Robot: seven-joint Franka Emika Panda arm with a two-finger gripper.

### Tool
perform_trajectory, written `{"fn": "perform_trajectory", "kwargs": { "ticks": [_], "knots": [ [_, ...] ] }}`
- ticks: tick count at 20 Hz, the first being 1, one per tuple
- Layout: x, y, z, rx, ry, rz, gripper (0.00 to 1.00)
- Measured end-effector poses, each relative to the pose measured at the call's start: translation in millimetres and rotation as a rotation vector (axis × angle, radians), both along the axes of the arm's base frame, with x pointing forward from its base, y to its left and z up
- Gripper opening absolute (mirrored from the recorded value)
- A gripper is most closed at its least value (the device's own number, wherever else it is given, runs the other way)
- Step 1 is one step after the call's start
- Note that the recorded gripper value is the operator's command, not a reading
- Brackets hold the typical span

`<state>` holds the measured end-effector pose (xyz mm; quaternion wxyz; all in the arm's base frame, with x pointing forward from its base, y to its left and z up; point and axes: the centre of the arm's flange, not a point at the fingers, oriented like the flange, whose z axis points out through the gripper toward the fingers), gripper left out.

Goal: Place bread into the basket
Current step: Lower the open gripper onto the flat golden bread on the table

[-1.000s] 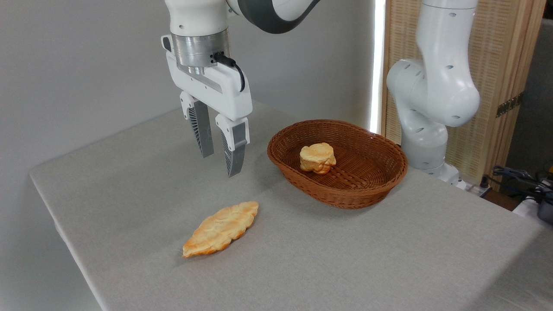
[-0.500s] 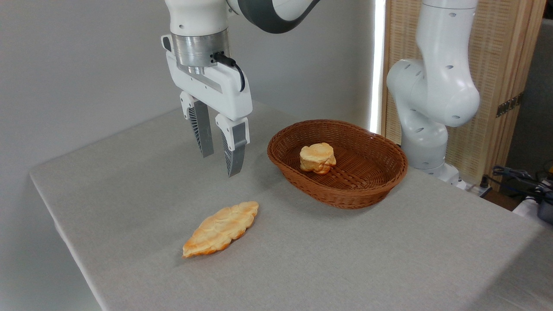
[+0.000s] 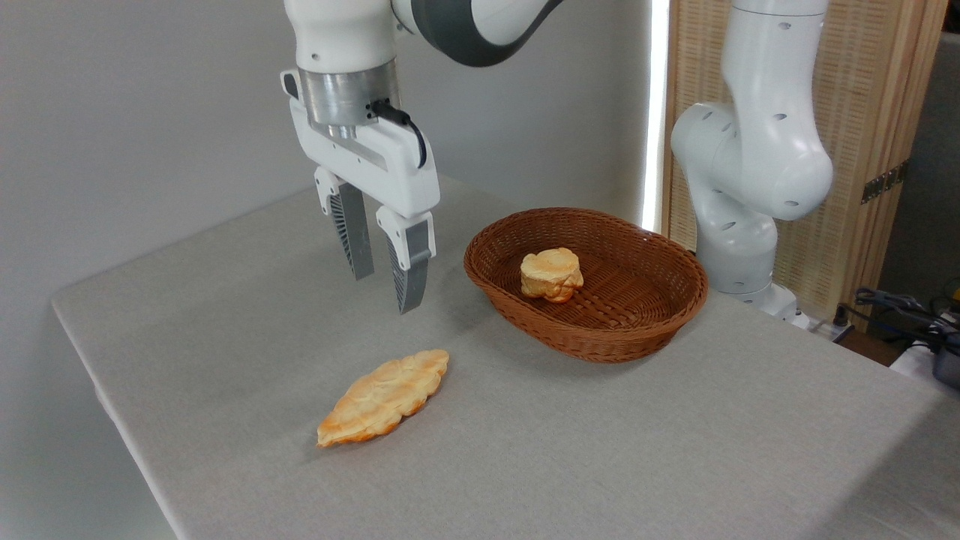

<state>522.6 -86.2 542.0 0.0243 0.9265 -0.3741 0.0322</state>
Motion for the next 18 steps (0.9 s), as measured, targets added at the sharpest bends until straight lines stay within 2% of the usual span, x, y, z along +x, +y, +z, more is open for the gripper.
{"fn": "perform_trajectory", "kwargs": {
  "ticks": [7, 18],
  "knots": [
    [6, 4, -41, 0.001, -0.022, 0.016, 1.00],
    [22, 3, -97, 0.023, 0.018, 0.024, 1.00]
  ]
}}
